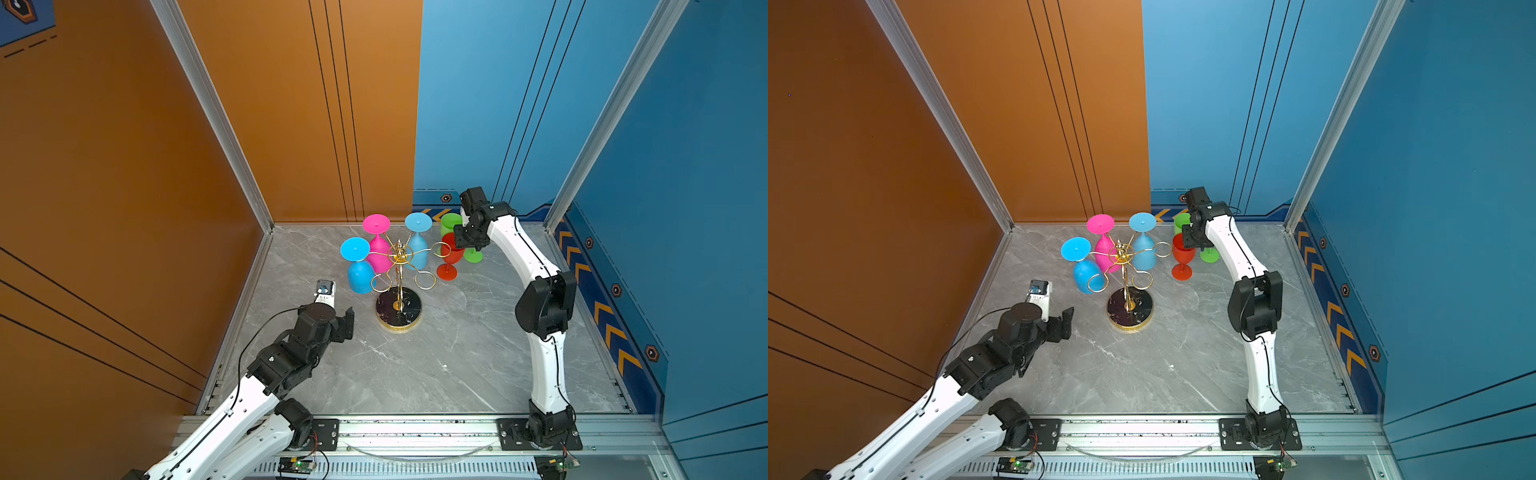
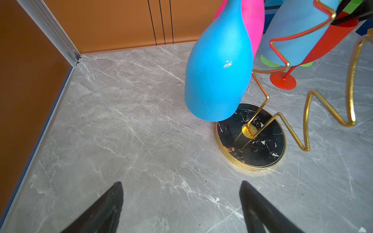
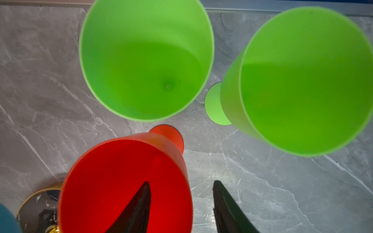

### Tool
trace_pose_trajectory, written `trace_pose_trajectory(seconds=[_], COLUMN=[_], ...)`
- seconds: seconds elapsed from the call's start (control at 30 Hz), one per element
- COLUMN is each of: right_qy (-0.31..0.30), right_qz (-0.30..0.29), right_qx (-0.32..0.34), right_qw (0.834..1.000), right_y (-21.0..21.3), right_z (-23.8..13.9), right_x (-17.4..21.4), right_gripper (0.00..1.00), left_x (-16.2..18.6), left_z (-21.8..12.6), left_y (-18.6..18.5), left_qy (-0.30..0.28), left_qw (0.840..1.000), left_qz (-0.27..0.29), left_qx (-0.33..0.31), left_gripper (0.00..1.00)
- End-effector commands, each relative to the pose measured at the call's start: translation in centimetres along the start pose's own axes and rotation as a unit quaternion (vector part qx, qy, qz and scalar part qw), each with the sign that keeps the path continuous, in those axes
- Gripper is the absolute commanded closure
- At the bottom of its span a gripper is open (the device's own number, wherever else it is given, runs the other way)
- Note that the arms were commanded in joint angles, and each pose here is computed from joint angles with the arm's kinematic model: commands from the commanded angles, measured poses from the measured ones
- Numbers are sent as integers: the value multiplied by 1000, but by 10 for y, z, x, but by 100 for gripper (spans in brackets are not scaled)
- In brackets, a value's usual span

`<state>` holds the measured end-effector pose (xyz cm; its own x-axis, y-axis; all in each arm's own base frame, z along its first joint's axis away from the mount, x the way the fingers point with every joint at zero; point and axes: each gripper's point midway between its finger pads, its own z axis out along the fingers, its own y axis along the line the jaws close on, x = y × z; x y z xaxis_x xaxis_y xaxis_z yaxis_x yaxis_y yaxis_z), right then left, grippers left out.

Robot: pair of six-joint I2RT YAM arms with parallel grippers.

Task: Take the wine glass off the wine glass rack
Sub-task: 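Carry the red glass beside the green glasses and stand it upright with the right gripper, then open the right gripper and withdraw while the left gripper moves to the blue glass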

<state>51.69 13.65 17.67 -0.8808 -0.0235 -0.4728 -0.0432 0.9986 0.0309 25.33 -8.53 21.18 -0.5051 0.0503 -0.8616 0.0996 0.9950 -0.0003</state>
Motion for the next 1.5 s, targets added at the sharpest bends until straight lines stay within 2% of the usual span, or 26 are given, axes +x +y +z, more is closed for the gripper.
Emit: trace_pose_trajectory(seconds=[0.0, 0.17, 0.37, 0.5, 0.6, 0.73, 0.77, 0.93, 1.2, 1.3, 1.47], right_qy=[-61, -81, -109, -134, -139, -148, -149, -149, -149, -148, -146], right_qz=[5, -5, -4, 9, 11, -1, -4, -13, -12, -11, -7], right_qx=[-20, -27, -51, -93, -121, -150, -153, -166, -169, -170, -176], right_qw=[998, 996, 993, 987, 983, 978, 977, 975, 974, 974, 973], right_y=[3, 1, 1, 3, 5, 8, 8, 6, 1, 1, 2], right_z=[-64, -111, -143, -159, -168, -176, -175, -176, -176, -175, -176], right_x=[-20, -2, 41, 72, 95, 122, 127, 154, 173, 176, 177], right_gripper=[40, 22, 16, 13, 13, 13, 13, 14, 15, 15, 15], left_x=[-1, -9, -29, -52, -70, -97, -102, -140, -158, -164, -169], left_z=[2, 1, -8, -8, -6, -5, -5, -16, -13, -11, -3], left_y=[0, 9, 29, 36, 34, 22, 20, 14, 7, 3, 4], left_qy=[3, 5, 6, 12, 19, 19, 15, -39, -48, -46, -37], left_qw=[1000, 998, 990, 977, 963, 951, 948, 934, 918, 911, 906], left_qz=[-20, -55, -126, -192, -233, -251, -254, -272, -294, -298, -312], left_qx=[13, 35, 65, 97, 131, 181, 190, 227, 263, 282, 283], left_gripper=[10, 9, 10, 10, 12, 13, 17, 20, 26, 32, 37])
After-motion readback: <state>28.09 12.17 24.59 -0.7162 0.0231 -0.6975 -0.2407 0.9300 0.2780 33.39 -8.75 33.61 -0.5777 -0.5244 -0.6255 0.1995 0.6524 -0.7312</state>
